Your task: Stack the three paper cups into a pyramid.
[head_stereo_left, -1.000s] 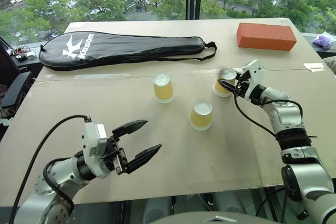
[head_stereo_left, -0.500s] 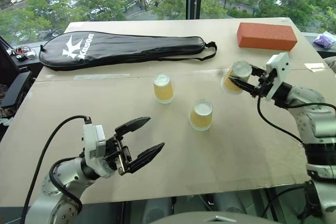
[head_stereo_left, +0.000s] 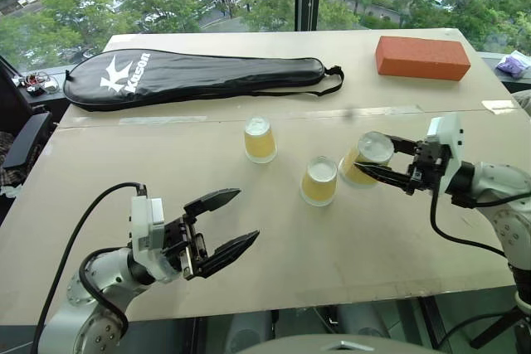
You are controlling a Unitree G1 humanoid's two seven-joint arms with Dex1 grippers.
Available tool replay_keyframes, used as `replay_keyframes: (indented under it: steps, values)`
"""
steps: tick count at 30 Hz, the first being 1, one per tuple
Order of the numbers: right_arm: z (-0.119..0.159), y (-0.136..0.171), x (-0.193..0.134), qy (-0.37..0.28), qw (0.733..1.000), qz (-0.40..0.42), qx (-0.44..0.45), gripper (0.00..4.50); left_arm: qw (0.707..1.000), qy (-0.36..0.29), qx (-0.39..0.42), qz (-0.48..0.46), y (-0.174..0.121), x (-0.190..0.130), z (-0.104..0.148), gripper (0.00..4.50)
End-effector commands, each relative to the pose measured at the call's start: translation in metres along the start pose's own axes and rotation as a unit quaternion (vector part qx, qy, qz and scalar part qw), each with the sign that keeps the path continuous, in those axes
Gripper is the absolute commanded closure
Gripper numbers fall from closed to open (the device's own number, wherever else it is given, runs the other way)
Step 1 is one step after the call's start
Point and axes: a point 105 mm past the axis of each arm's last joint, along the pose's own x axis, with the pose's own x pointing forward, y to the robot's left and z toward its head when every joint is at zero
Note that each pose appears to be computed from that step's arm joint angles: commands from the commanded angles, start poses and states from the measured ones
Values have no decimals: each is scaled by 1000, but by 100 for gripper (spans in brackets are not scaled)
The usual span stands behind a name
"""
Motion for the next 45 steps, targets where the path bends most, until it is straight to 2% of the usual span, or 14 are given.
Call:
replay_keyframes:
  steps: [1,10,20,25,30,35,41,45]
  values:
    - [15,0,-8,-13,999,-16,-28,227,1000,-8,3,-8,-1,0,3,0]
    - [17,3,-13,-12,999,-25,-33,227,1000,-11,6,-15,1,4,6,0]
    - [35,35,11,-33,997,62,-31,227,1000,-4,-7,-11,1,-3,2,0]
    - [29,22,-3,-12,999,16,-27,227,1000,-4,-7,-7,-3,-5,5,0]
    - [9,20,-18,19,1000,-19,-6,227,1000,-3,-11,2,-7,-6,5,0]
    - [-24,20,-4,40,999,-29,1,227,1000,-2,-9,1,-4,-5,7,0]
    - [-45,25,8,47,998,-28,0,227,1000,2,-3,0,0,-6,9,0]
    - [-50,24,8,49,998,-33,1,227,1000,3,-2,2,0,-8,9,0]
